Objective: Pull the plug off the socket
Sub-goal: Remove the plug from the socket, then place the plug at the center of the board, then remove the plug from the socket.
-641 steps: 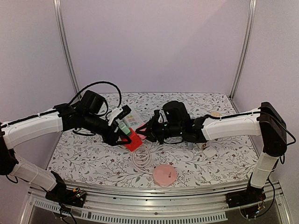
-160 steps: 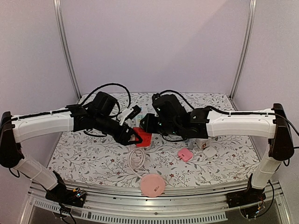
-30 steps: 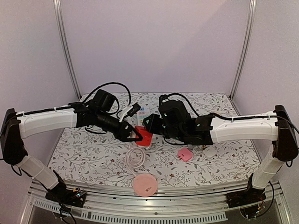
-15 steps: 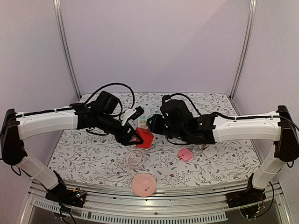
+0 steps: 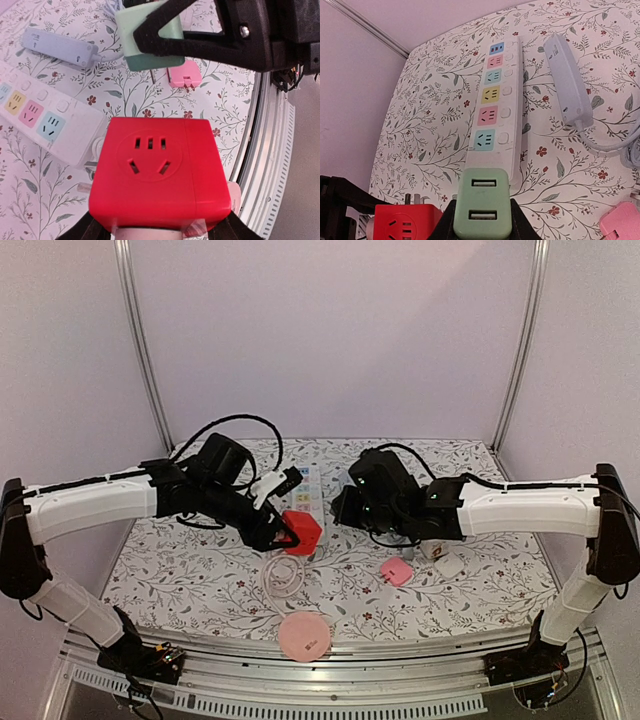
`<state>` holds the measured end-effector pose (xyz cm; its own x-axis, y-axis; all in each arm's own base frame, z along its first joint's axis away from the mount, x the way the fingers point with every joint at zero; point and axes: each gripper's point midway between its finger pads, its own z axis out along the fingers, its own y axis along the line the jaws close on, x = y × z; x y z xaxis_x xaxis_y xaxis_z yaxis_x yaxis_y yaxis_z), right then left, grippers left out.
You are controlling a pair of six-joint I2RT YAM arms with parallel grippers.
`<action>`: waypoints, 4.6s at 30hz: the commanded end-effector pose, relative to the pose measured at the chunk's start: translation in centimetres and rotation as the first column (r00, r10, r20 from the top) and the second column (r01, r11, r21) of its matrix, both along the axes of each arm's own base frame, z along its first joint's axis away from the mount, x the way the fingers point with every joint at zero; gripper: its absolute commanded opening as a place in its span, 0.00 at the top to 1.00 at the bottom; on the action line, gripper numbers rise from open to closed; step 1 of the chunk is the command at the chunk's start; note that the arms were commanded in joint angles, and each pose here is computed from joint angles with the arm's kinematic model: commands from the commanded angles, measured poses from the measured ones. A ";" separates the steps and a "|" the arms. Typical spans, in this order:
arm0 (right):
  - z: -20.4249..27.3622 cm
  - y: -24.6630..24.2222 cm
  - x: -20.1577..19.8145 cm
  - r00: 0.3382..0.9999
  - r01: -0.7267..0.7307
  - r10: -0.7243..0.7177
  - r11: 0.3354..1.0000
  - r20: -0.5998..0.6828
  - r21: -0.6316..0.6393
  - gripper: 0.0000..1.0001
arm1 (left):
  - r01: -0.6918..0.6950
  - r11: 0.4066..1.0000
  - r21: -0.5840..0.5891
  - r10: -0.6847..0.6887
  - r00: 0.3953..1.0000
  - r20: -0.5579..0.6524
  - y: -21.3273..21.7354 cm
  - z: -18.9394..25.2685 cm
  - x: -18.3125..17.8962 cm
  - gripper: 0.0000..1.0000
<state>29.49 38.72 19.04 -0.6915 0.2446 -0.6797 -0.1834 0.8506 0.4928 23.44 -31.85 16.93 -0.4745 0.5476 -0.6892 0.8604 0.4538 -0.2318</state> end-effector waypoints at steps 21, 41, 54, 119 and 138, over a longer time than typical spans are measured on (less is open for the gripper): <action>-9.6 -9.9 2.8 0.953 0.125 -0.156 0.983 -0.260 -0.134 0.99 | -0.219 0.948 -0.231 0.234 0.972 0.039 4.9 7.0 6.2 0.72; -12.8 -11.3 3.1 0.934 0.136 -0.208 0.959 -0.290 -0.250 0.62 | -0.205 0.954 -0.217 0.215 0.976 0.021 4.3 6.2 5.9 0.72; -9.4 -11.5 3.2 0.965 0.107 -0.158 0.966 -0.209 -0.237 0.39 | -0.196 0.950 -0.243 0.197 0.980 -0.021 3.7 6.1 5.7 0.73; 1.0 10.7 -2.8 0.934 -0.204 0.259 0.952 0.248 -0.227 0.64 | -0.179 0.915 -0.362 0.064 0.950 -0.307 1.2 6.0 3.9 0.67; 0.7 7.1 -2.8 0.949 -0.115 0.175 0.967 0.262 -0.228 0.74 | -0.212 0.917 -0.337 0.143 0.965 -0.219 2.4 6.5 4.7 0.00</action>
